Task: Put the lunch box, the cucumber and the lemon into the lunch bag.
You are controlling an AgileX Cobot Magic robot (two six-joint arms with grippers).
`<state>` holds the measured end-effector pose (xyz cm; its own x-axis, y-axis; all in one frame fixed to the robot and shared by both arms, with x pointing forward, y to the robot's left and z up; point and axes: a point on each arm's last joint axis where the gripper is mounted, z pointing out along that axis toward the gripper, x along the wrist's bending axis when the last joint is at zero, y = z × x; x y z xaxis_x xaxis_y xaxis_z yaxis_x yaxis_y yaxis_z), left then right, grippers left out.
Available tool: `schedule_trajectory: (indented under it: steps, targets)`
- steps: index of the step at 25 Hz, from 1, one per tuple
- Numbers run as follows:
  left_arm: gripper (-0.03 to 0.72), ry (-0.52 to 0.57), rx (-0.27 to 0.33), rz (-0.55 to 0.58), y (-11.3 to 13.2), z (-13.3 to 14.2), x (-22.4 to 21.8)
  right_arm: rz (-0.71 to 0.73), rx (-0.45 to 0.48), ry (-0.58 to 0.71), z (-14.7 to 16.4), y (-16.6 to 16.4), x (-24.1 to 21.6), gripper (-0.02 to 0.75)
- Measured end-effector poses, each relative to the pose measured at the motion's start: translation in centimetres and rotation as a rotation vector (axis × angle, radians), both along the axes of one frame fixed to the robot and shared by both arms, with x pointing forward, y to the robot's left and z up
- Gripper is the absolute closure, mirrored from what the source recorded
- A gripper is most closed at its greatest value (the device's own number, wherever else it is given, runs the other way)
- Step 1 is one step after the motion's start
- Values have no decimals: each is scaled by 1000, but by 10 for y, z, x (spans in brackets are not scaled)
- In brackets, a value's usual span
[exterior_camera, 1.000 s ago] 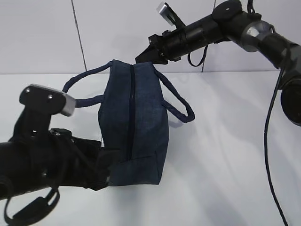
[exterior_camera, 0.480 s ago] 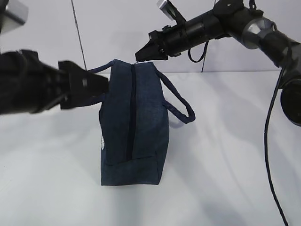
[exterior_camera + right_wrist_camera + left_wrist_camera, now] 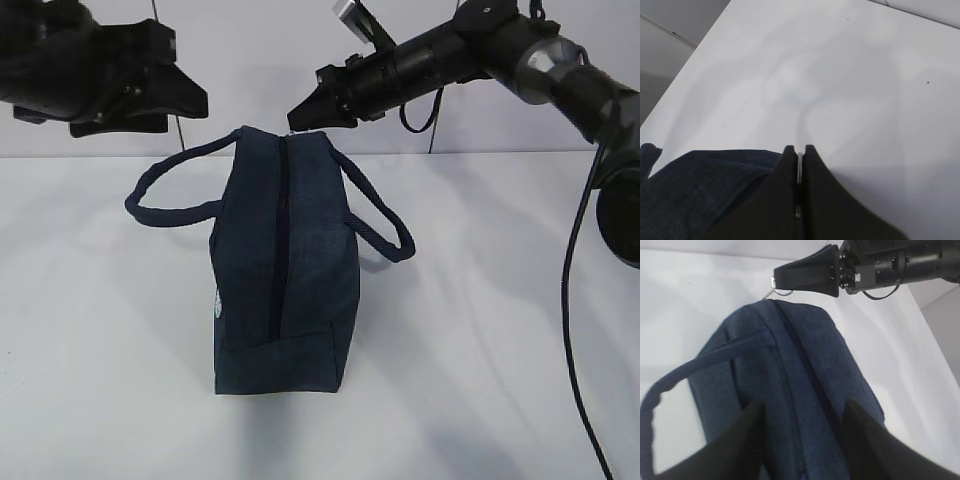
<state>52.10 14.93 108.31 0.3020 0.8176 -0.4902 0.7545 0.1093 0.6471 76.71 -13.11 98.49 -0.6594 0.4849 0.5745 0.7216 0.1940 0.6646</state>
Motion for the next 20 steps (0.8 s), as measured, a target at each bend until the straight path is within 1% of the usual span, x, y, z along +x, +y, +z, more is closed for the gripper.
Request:
schedule_trajectory:
  steps: [4,8,10,16,20]
  targets:
    - [330,89,-41,-35,-17,-4,24,0,0,0,0,0,0,751]
    - [330,176,-45,-81,-30,-13,44,0,0,0,0,0,0,751]
    - [330,217,-38,-87,-30,-18,52,0,0,0,0,0,0,751]
    - [330,295,-42,-21,-15,-26,67,1,-1,-2,0,0,0,751]
    - [330,347,-24,-26,-16,-41,71,4,4,-6,0,0,0,751]
